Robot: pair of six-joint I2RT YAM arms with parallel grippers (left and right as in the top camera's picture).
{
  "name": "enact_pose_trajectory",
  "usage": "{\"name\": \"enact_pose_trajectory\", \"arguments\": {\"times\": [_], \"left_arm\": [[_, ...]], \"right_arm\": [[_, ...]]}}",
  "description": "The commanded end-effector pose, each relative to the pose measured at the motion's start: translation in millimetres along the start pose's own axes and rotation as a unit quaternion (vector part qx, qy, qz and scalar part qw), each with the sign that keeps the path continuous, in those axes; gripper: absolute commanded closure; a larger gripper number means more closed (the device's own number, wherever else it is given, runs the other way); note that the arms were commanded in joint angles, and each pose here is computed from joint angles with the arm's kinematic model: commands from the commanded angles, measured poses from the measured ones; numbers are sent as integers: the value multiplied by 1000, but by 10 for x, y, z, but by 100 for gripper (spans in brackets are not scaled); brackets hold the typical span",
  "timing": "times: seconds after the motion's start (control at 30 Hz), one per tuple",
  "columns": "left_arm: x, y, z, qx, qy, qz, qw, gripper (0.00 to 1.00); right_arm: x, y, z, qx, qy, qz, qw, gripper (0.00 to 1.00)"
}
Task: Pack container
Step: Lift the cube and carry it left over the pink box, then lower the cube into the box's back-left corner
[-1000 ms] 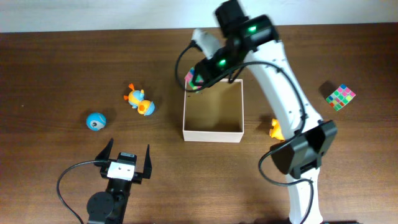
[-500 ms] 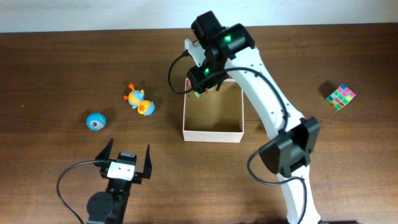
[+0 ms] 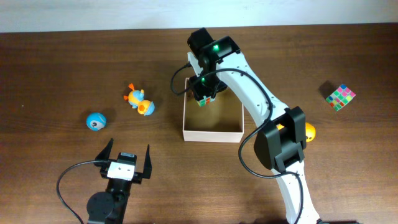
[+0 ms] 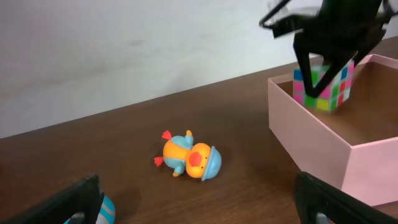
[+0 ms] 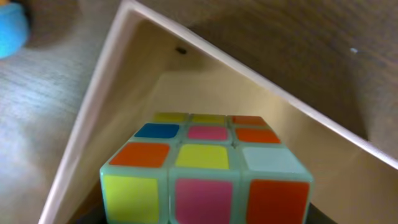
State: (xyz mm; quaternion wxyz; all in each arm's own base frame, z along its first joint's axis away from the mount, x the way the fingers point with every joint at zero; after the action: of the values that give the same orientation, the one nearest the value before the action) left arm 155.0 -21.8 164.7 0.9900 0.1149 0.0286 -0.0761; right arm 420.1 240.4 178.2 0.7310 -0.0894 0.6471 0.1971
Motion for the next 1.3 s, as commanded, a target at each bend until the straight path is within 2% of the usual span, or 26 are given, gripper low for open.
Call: {"name": "enact_pose_trajectory", "arguments": {"times": [0.0, 0.4, 0.67, 0.77, 1.27], "left_arm": [[-1, 5, -15, 8, 3, 2, 1000, 1], [-1, 5, -15, 8, 3, 2, 1000, 1], [-1, 5, -15, 8, 3, 2, 1000, 1], [-1, 5, -15, 8, 3, 2, 1000, 1], [-1, 5, -15, 8, 3, 2, 1000, 1]], "right_arm": [[179, -23, -25, 43, 7, -12, 999, 46], [408, 82, 72, 132, -38, -9, 990, 46], [421, 225, 94, 125, -52, -12, 991, 45], [422, 220, 87, 124, -51, -16, 991, 36], [393, 228, 37, 123, -35, -13, 992, 33]]}}
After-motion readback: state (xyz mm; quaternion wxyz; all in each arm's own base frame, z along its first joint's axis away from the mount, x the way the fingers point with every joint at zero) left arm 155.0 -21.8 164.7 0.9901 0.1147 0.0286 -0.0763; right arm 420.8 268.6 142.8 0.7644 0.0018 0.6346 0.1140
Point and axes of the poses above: each gripper's point midway between its finger pads, its own x axis out along the fingers, its own y axis along the line the jaws close on, z = x × y, the point moved 9 cm from there along -x, back along the fingers, and after that the axes turned 2 degrees about x, right-handed, at the moved point
